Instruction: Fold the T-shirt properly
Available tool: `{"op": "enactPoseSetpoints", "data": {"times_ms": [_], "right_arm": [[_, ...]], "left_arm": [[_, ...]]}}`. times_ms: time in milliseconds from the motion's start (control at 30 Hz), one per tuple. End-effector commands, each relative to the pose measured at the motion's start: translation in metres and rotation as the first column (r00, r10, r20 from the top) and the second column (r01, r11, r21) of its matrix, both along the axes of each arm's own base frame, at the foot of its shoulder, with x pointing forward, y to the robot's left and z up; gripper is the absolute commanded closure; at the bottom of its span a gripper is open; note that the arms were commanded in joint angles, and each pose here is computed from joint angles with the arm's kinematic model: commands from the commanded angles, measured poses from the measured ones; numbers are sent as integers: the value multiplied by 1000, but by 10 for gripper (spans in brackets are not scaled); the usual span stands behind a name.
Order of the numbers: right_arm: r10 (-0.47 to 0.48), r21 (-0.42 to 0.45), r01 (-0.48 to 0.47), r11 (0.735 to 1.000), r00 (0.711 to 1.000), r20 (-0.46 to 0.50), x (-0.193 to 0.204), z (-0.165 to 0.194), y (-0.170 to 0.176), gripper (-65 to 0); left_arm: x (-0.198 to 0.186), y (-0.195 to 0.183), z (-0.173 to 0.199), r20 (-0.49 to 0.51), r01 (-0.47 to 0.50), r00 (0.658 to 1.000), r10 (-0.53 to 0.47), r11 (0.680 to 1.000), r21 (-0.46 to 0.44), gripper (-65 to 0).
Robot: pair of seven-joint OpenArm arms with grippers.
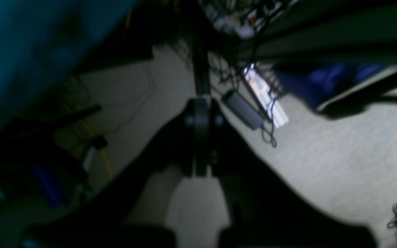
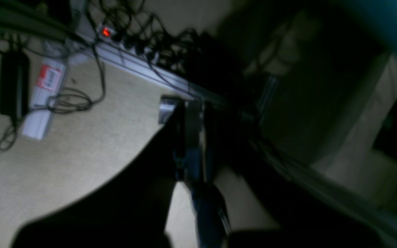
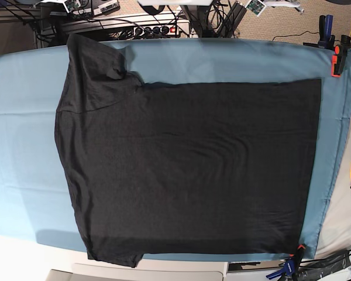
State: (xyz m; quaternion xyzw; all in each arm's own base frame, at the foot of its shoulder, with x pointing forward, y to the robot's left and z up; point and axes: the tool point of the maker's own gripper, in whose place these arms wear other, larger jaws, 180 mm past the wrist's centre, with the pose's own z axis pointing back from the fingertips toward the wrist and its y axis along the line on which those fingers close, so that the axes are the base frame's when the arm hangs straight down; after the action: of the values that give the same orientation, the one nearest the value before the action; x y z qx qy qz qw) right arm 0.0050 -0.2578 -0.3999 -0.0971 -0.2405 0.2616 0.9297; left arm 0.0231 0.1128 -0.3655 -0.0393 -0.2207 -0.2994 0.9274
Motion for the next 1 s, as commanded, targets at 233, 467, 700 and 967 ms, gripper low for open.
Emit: {"op": "enactPoseSetpoints", "data": {"times_ms": [233,467,700,967], "right_arm": [[-13,70,-6,998,962,272,77,82,42,-24],[-115,69,94,993,877,467,126,126,39,-24],[-392,181,363,914,679,620,159,149,14,-24],[-473,260,411,874,597,648,172,157,15,-24]], "left_arm": [[22,-7,17,81,4,997,-1,1000,-31,0],[61,-6,24,195,-1,981,8,1000,-31,0],[112,-4,42,339,-119,931,138,990,-76,0],[148,14,61,388,-260,862,327,941,-215,0]]}}
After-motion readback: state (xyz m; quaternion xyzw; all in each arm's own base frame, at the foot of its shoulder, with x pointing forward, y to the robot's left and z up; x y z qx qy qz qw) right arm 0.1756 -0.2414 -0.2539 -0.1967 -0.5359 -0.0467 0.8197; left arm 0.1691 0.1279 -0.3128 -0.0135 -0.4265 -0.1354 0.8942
